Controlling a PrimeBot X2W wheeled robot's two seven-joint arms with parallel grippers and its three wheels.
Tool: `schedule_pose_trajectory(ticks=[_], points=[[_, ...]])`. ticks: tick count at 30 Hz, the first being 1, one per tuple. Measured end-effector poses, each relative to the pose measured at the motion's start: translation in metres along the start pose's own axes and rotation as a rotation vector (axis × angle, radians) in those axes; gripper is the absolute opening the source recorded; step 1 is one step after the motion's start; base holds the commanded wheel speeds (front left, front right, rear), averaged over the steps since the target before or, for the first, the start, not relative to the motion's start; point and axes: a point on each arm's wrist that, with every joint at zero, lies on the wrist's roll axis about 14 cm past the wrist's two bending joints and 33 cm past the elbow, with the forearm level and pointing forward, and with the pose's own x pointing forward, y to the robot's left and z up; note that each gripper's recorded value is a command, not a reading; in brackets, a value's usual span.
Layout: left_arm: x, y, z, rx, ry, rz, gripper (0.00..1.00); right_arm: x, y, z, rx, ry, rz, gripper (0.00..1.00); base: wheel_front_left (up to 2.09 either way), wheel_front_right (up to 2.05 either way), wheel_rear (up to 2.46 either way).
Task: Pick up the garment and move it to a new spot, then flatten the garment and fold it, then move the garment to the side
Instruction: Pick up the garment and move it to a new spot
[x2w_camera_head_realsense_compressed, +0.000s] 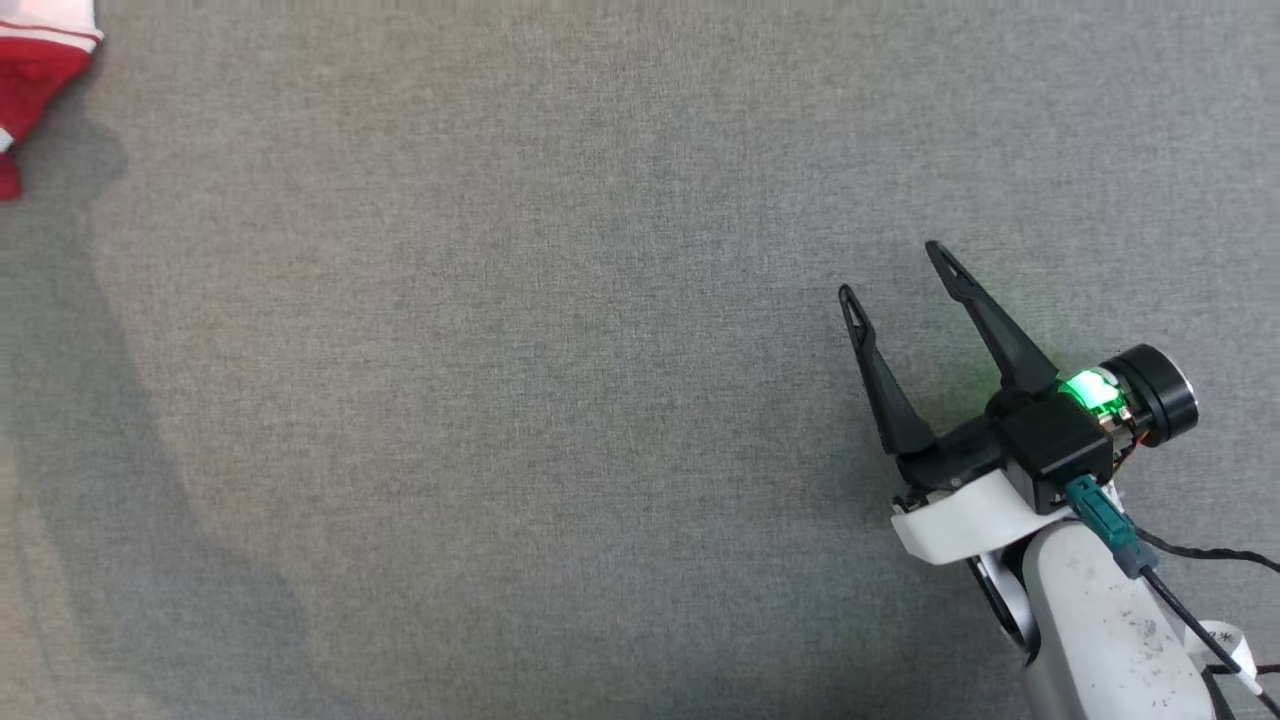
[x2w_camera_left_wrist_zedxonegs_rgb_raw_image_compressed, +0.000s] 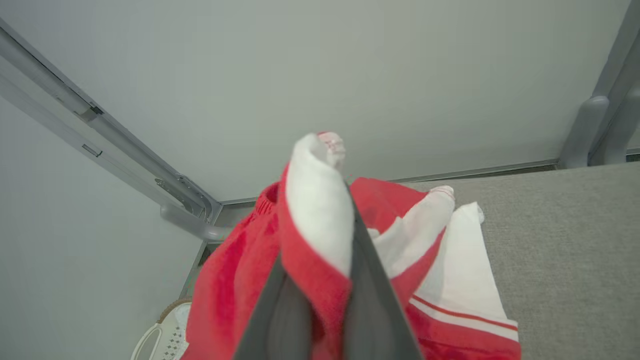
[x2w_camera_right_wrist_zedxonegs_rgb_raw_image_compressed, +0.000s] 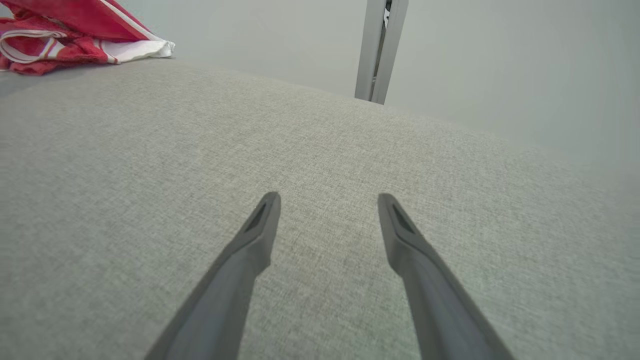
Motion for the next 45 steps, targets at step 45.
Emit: schedule_pose_trajectory(ticks=[45], points=[[-0.211,-0.261,0.008,-0.6,-0.192,-0.465,0.0,-0.115,-0.039,0.094,0.043,-0.151,-0.232,1.0,0.0,0.0,0.0]])
